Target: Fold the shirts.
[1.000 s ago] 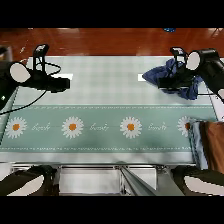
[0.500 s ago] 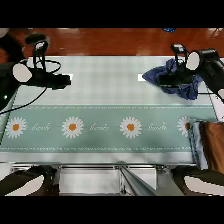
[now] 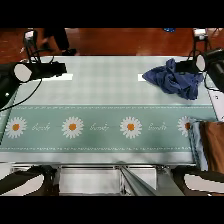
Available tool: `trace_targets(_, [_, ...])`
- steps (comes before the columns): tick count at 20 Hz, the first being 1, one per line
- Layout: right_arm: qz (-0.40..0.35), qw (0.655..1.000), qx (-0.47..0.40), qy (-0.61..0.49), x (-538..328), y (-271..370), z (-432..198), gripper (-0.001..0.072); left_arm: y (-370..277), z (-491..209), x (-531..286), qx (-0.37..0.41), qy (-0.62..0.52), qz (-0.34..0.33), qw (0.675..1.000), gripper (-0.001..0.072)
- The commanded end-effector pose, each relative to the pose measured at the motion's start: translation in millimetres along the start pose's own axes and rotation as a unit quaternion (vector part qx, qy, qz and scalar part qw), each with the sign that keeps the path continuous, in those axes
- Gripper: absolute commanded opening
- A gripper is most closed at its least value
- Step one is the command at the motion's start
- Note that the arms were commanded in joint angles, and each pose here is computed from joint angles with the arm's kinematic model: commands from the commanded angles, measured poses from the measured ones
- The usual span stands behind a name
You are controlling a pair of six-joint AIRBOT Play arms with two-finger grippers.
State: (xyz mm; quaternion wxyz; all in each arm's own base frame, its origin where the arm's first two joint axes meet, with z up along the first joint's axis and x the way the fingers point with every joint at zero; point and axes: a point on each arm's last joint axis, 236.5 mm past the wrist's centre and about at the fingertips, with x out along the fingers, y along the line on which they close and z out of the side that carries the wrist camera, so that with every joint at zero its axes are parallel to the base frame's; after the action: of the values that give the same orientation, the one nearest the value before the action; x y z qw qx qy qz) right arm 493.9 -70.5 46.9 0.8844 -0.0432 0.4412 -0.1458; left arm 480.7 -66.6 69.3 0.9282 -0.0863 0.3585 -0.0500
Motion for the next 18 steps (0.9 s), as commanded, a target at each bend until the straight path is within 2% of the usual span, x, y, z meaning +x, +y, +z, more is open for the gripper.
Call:
trace_targets(1, [0.008, 0.998, 0.058, 0.026, 38.3, -27.8, -12.6, 0.0410, 23.7, 8.8, 9.7, 0.002, -0.020, 0.023, 1.000, 0.0506])
trace_targets(11, [0.111, 0.973, 0.121, 0.165, 132.3, 38.4, -94.7, 0.0397, 99.7, -47.4, 8.4, -0.048, 0.100, 0.088, 0.990, 0.0505])
trace_targets(12, [0.129, 0.970, 0.124, 0.167, 130.4, 47.2, -94.7, 0.0321, 105.8, -56.4, 4.7, -0.055, 0.119, 0.093, 0.987, 0.0505])
trace_targets(14, [0.167, 0.966, 0.109, 0.166, 118.2, 60.9, -84.0, 0.0027, 115.6, -75.6, -5.9, -0.070, 0.162, 0.102, 0.979, 0.0505])
trace_targets(18, [0.214, 0.968, 0.085, 0.103, 57.1, 62.4, -2.5, 0.0029, 141.6, -81.0, -47.6, -0.097, 0.184, 0.123, 0.970, 0.0504])
